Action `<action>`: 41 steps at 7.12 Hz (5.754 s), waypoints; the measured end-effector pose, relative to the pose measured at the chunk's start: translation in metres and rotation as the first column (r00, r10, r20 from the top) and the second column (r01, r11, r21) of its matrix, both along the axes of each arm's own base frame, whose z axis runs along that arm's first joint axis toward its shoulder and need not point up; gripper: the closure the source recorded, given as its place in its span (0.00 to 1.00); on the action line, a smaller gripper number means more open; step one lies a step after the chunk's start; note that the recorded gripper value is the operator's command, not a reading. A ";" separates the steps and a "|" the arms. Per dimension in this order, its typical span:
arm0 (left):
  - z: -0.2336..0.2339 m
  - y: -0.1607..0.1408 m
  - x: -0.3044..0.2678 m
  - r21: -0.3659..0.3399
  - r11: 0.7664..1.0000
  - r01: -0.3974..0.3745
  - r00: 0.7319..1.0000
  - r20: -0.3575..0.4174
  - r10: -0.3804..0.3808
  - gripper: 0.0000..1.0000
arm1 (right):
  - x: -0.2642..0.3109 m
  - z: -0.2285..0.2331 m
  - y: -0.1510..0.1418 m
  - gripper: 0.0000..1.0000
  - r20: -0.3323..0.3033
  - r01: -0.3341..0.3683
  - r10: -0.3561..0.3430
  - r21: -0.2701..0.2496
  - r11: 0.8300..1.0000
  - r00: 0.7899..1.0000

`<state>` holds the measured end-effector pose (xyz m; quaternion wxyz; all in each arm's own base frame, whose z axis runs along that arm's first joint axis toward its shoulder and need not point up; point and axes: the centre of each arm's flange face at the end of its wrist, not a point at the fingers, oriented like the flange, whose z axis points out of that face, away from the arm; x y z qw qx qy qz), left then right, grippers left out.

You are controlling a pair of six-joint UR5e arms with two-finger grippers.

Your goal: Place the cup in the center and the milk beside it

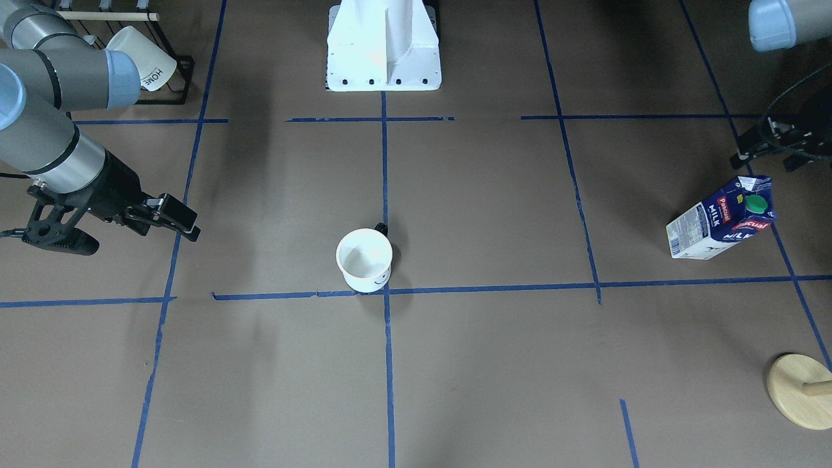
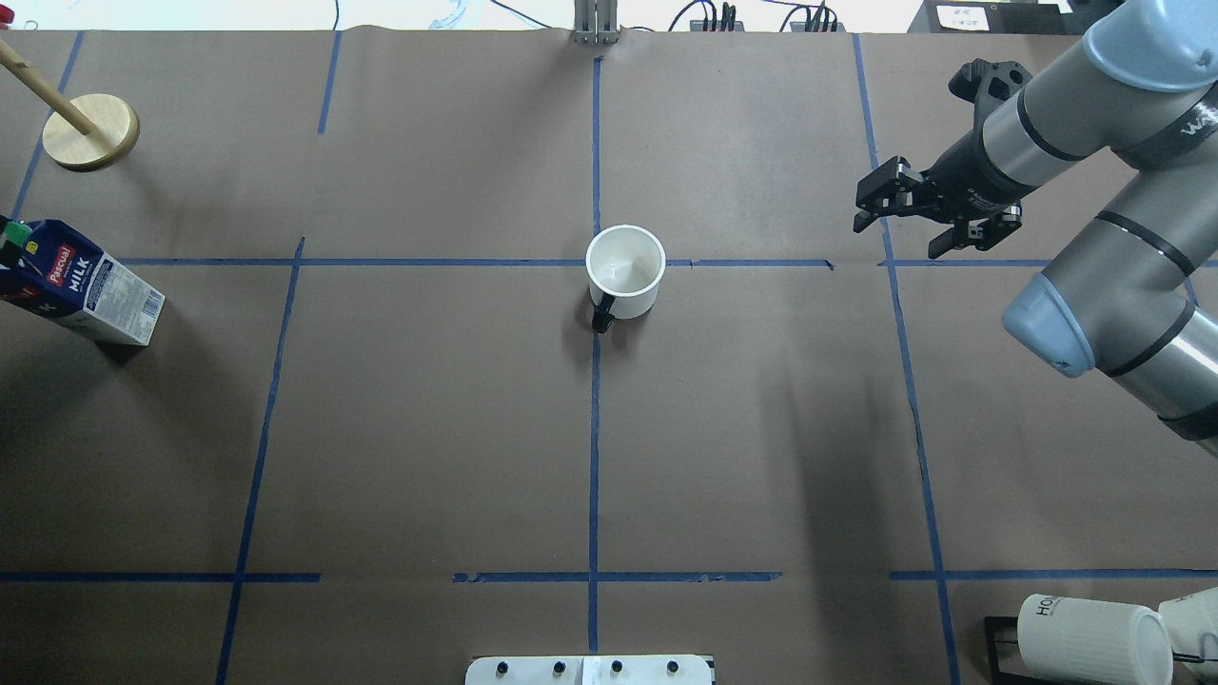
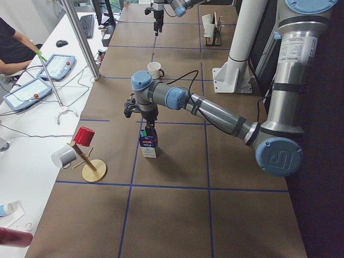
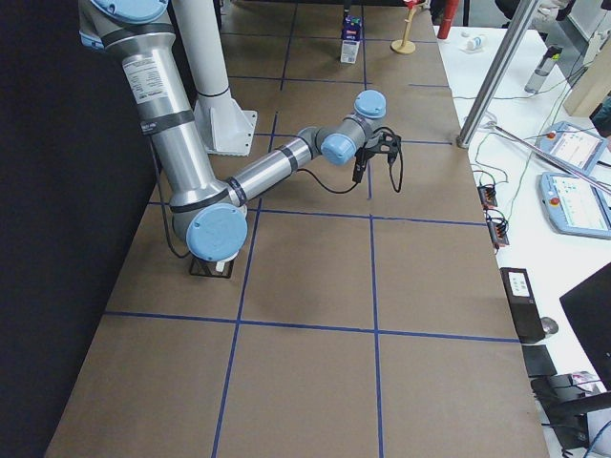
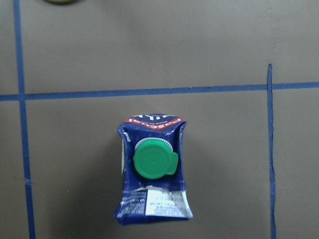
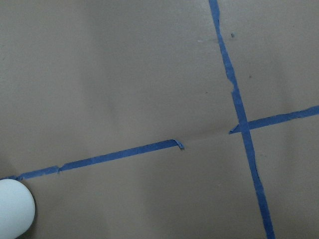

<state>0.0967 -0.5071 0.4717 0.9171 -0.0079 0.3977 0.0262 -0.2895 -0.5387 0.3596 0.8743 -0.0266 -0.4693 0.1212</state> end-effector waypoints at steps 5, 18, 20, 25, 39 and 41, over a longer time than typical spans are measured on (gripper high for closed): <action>0.026 -0.036 0.023 -0.005 1.000 -0.006 0.999 0.032 0.006 0.00 | 0.001 0.002 0.002 0.00 -0.004 -0.002 0.002 0.003 1.000 1.000; -0.301 -0.056 0.277 -0.164 0.962 0.219 0.974 -0.028 -0.226 1.00 | 0.006 0.011 0.019 0.00 -0.015 0.000 0.000 0.006 1.000 1.000; -0.338 -0.063 0.330 -0.152 0.968 0.201 0.979 -0.014 -0.205 1.00 | 0.006 0.012 0.019 0.00 -0.017 0.000 0.000 0.006 1.000 1.000; -0.352 -0.060 0.381 -0.089 0.987 0.133 0.989 -0.059 -0.138 0.24 | 0.006 0.011 0.020 0.00 -0.016 -0.001 0.002 0.008 1.000 1.000; -0.094 -0.060 -0.038 0.338 0.935 -0.105 0.991 0.112 0.071 0.00 | 0.250 0.105 -0.020 0.00 -0.146 0.105 -0.082 0.156 0.982 0.986; 0.016 -0.059 -0.142 0.318 0.930 -0.187 0.974 0.181 0.134 0.00 | 0.343 0.160 0.003 0.00 -0.212 0.206 -0.165 0.188 0.960 0.963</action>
